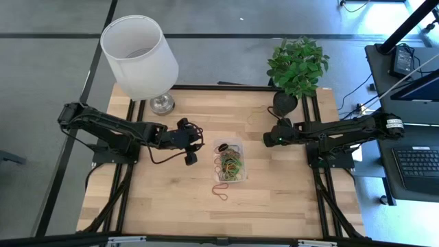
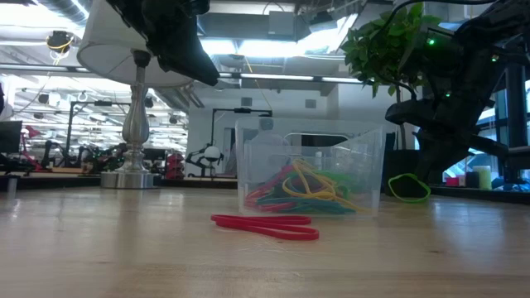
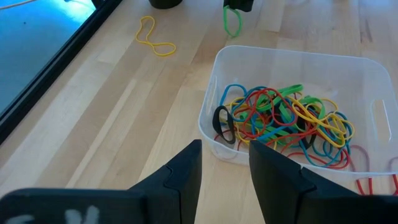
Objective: Pick and place rubber bands into bin
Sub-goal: Put the black rubber band into the bin, then put the red rubber band into the bin, then put the yellow rubber band into the bin
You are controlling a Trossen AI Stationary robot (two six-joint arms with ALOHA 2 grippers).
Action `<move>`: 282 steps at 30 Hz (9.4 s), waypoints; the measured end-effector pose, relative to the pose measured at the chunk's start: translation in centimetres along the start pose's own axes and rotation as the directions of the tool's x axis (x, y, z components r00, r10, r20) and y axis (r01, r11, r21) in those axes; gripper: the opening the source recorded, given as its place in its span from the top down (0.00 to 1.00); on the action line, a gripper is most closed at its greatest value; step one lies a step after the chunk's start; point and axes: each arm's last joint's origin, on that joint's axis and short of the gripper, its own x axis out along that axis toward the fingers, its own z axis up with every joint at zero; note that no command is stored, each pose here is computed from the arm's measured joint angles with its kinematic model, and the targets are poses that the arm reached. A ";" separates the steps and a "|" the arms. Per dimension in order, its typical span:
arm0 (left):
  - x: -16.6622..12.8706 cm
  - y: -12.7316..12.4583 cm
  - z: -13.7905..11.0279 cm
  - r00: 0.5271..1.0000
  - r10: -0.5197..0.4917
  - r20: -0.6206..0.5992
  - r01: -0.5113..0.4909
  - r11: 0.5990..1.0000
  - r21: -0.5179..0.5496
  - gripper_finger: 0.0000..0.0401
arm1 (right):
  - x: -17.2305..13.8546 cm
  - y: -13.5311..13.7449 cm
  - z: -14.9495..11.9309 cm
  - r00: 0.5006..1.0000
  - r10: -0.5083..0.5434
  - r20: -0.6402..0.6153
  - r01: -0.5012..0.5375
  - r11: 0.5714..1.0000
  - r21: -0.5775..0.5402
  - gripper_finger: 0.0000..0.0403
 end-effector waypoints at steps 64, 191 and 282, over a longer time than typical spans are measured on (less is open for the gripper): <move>0.0 0.0 0.0 1.000 -0.007 0.000 0.007 0.997 -0.080 0.68 | 1.6 -2.5 -1.5 0.996 0.063 -0.060 -0.059 0.996 0.066 0.96; 8.8 -23.8 -3.8 0.941 0.186 -0.284 -0.210 0.976 -0.055 0.68 | -10.1 0.4 -6.7 0.938 0.249 -0.241 -0.343 0.566 -0.750 0.70; 12.2 -7.7 6.3 0.963 -0.045 -0.264 0.006 0.989 -0.147 0.66 | -10.2 0.8 -6.5 0.937 0.304 -0.171 -0.334 0.641 -0.691 0.70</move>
